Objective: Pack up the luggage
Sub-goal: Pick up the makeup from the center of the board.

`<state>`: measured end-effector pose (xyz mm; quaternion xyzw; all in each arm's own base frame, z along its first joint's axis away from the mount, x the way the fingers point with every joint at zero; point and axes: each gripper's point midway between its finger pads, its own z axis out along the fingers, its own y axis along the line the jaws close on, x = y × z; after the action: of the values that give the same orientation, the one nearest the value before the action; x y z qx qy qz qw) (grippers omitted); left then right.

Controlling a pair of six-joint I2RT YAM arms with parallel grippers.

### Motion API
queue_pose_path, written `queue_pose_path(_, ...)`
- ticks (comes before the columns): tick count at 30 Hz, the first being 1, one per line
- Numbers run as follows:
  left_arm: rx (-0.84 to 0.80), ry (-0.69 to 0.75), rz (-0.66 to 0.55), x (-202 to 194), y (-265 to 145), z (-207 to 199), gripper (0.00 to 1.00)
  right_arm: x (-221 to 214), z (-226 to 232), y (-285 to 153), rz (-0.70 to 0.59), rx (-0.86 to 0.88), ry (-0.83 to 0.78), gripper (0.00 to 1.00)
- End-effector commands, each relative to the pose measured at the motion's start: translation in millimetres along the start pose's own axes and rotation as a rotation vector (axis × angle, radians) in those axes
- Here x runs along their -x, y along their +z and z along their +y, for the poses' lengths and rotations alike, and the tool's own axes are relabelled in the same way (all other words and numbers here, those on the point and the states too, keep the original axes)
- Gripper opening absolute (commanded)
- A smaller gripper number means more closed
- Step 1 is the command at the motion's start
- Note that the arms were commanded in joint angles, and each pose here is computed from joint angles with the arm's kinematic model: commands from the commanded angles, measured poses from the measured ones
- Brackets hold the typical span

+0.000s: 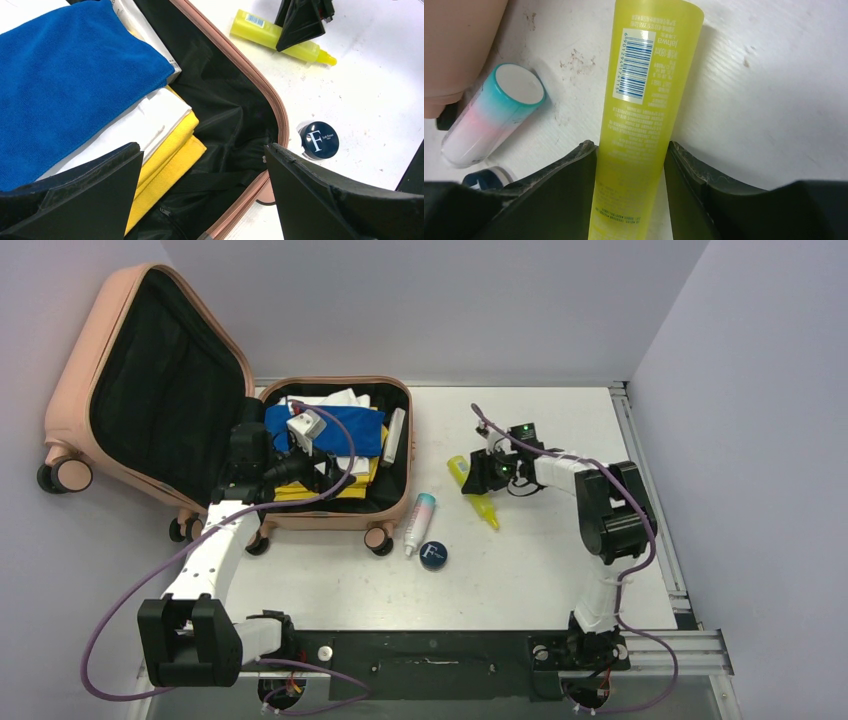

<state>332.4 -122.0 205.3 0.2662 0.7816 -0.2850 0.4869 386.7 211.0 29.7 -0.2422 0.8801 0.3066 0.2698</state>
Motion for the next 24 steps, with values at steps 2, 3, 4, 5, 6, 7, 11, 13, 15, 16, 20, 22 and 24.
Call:
queue_pose_path(2, -0.022, 0.018, -0.041, 10, 1, -1, 0.96, 35, 13, -39, -0.181, 0.167, 0.094, 0.05)
queue_pose_path(3, -0.022, 0.018, -0.043, 11, 0, -1, 0.96, 38, 13, -43, -0.203, 0.190, 0.112, 0.05)
queue_pose_path(4, -0.023, 0.017, -0.043, 11, 0, -1, 0.96, 41, 14, -47, -0.224, 0.216, 0.130, 0.05)
queue_pose_path(5, -0.024, 0.017, -0.045, 11, 0, -1, 0.96, 42, 14, -51, -0.240, 0.239, 0.151, 0.05)
queue_pose_path(6, -0.025, 0.016, -0.046, 12, 0, -1, 0.96, 44, 13, -55, -0.259, 0.259, 0.168, 0.05)
queue_pose_path(7, -0.026, 0.014, -0.046, 11, 0, -1, 0.96, 47, 13, -59, -0.276, 0.274, 0.184, 0.05)
queue_pose_path(11, -0.032, 0.011, -0.049, 12, -1, -3, 0.96, 54, 12, -74, -0.335, 0.330, 0.231, 0.06)
queue_pose_path(13, -0.042, 0.008, -0.053, 13, 0, -4, 0.96, 59, 13, -80, -0.365, 0.352, 0.235, 0.06)
queue_pose_path(15, -0.062, -0.003, -0.057, 13, 1, -7, 0.96, 62, 16, -85, -0.376, 0.379, 0.249, 0.07)
queue_pose_path(16, -0.075, -0.009, -0.057, 13, 2, -9, 0.96, 62, 19, -87, -0.378, 0.397, 0.248, 0.07)
queue_pose_path(20, -0.102, -0.028, -0.051, 11, 5, -11, 0.96, 67, 29, -94, -0.392, 0.455, 0.247, 0.10)
queue_pose_path(22, -0.107, -0.031, -0.049, 10, 5, -12, 0.96, 70, 35, -99, -0.402, 0.490, 0.244, 0.11)
queue_pose_path(24, -0.118, -0.030, -0.052, 11, 5, -14, 0.96, 72, 41, -104, -0.417, 0.520, 0.236, 0.13)
